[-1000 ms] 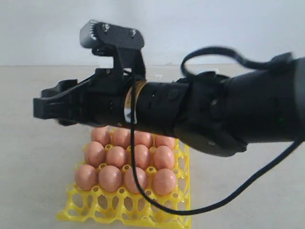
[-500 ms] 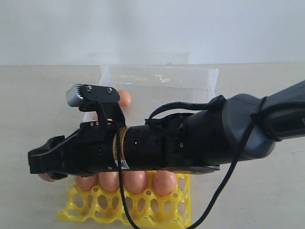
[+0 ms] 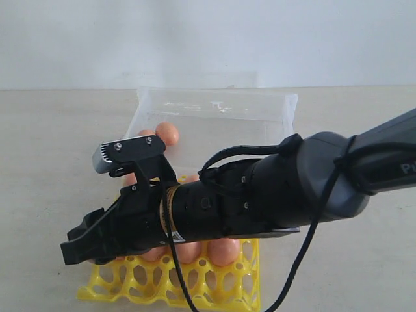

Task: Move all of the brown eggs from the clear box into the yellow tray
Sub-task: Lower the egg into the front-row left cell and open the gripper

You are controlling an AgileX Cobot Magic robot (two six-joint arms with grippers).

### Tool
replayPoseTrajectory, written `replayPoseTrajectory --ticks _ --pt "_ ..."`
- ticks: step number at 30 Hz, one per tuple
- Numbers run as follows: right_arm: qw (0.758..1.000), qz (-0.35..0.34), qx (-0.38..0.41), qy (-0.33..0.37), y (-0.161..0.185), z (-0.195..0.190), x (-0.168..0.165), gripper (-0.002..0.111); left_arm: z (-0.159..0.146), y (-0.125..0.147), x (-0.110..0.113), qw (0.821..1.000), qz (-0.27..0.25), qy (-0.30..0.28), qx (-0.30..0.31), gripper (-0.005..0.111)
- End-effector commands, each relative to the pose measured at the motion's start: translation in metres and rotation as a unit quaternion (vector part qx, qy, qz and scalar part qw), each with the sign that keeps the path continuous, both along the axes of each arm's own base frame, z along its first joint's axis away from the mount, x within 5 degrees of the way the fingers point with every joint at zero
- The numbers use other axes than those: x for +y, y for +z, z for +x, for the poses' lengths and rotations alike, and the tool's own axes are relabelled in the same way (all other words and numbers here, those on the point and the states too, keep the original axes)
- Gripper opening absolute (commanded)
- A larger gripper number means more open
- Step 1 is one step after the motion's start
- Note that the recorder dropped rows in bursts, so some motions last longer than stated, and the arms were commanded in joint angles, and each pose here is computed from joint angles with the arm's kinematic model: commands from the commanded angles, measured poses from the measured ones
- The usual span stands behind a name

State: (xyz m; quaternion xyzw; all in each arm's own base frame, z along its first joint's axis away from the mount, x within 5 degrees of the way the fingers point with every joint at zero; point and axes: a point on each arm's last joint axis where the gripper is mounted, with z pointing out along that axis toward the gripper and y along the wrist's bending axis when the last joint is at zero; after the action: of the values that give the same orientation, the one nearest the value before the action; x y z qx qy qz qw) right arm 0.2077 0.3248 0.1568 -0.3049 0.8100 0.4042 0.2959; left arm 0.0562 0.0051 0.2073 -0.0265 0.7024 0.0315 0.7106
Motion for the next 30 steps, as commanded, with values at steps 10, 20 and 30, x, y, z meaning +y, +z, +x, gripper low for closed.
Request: replayPoseTrajectory --ticks 10,20,30 --pt "0.999 -0.024 -0.006 0.03 -0.0163 -0.0026 0.001 0.0 0.0001 -0.001 -0.0005 1.0 -0.001 -0.005 0.0 0.022" --pt "0.997 -0.045 -0.028 0.058 -0.0186 -0.0048 -0.0001 0.001 0.0001 -0.001 -0.0005 1.0 -0.001 -0.005 0.0 0.022" --pt "0.996 -0.049 -0.041 0.065 -0.0188 -0.0046 -0.0003 0.056 0.0001 -0.001 -0.0005 1.0 -0.001 -0.005 0.0 0.022"
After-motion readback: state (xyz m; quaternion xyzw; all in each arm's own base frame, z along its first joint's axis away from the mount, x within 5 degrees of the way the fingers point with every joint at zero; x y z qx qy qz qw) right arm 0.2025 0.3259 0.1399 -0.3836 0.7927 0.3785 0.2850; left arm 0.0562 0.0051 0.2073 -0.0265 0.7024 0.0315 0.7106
